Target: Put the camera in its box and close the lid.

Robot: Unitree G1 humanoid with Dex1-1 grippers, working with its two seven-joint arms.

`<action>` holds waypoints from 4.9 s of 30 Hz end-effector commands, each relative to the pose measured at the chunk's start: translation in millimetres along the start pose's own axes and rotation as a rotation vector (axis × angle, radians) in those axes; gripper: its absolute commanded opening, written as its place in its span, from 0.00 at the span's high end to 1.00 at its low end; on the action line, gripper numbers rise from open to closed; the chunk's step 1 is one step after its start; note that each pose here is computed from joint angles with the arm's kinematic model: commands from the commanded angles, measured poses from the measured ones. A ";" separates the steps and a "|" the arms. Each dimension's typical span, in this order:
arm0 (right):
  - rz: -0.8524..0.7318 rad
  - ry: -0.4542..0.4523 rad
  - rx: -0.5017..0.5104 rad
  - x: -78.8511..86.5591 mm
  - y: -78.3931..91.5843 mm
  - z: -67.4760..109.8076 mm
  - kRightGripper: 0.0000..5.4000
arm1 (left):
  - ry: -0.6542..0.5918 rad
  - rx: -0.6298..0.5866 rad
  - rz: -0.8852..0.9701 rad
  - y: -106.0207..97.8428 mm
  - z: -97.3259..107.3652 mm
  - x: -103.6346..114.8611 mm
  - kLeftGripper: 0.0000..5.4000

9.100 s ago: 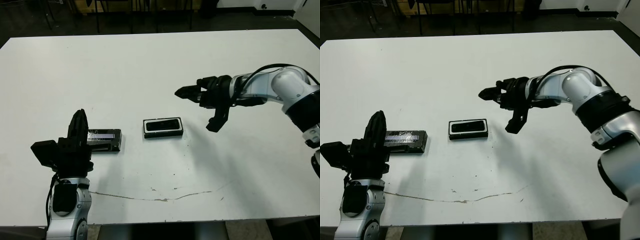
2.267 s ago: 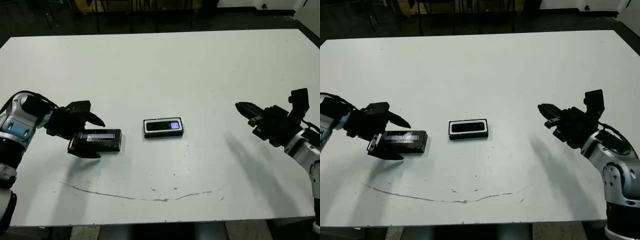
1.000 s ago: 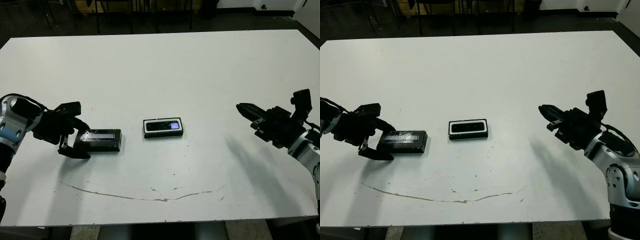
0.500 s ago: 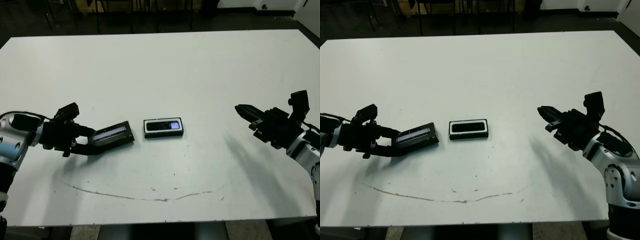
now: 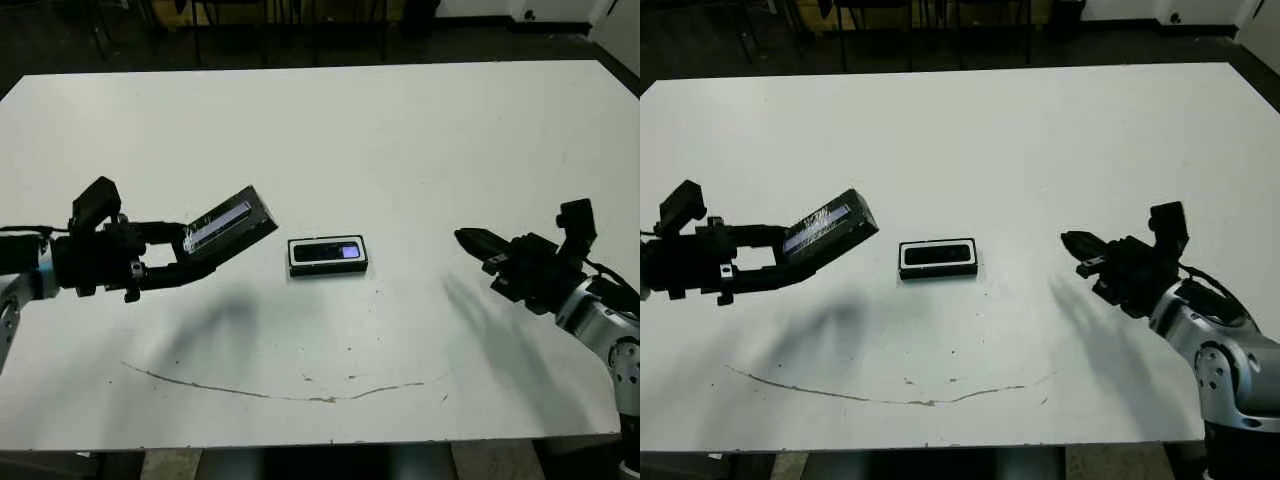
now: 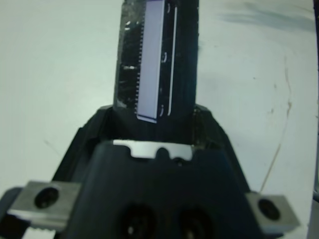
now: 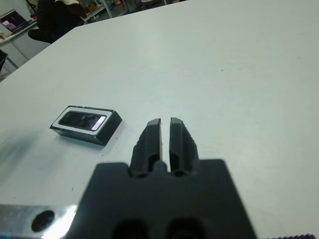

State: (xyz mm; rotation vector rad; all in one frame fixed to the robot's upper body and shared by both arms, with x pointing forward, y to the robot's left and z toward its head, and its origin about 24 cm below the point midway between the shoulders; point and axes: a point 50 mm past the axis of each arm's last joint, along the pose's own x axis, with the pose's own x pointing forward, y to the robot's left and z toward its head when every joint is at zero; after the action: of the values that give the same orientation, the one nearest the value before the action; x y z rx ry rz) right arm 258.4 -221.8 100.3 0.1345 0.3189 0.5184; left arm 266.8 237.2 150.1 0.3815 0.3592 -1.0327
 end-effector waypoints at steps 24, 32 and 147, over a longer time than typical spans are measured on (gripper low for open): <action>0.018 -0.046 -0.059 1.7 -10.2 -11.0 1.00 | 0.145 -0.084 -0.274 35.8 6.6 88.1 0.51; 0.011 -0.053 -0.057 -0.7 -6.1 -9.8 1.00 | 0.143 -0.153 -0.342 32.9 -1.3 98.1 0.51; -0.001 -0.045 0.000 -12.3 -0.5 -20.9 1.00 | 0.474 0.238 -0.523 -10.1 14.0 181.8 0.42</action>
State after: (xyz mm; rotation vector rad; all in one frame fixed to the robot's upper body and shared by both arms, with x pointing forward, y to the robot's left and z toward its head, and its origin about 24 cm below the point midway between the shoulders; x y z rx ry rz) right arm 243.7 -225.5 90.2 0.1347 0.2494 0.5330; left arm 353.9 95.4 98.1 0.7622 0.7286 -1.4565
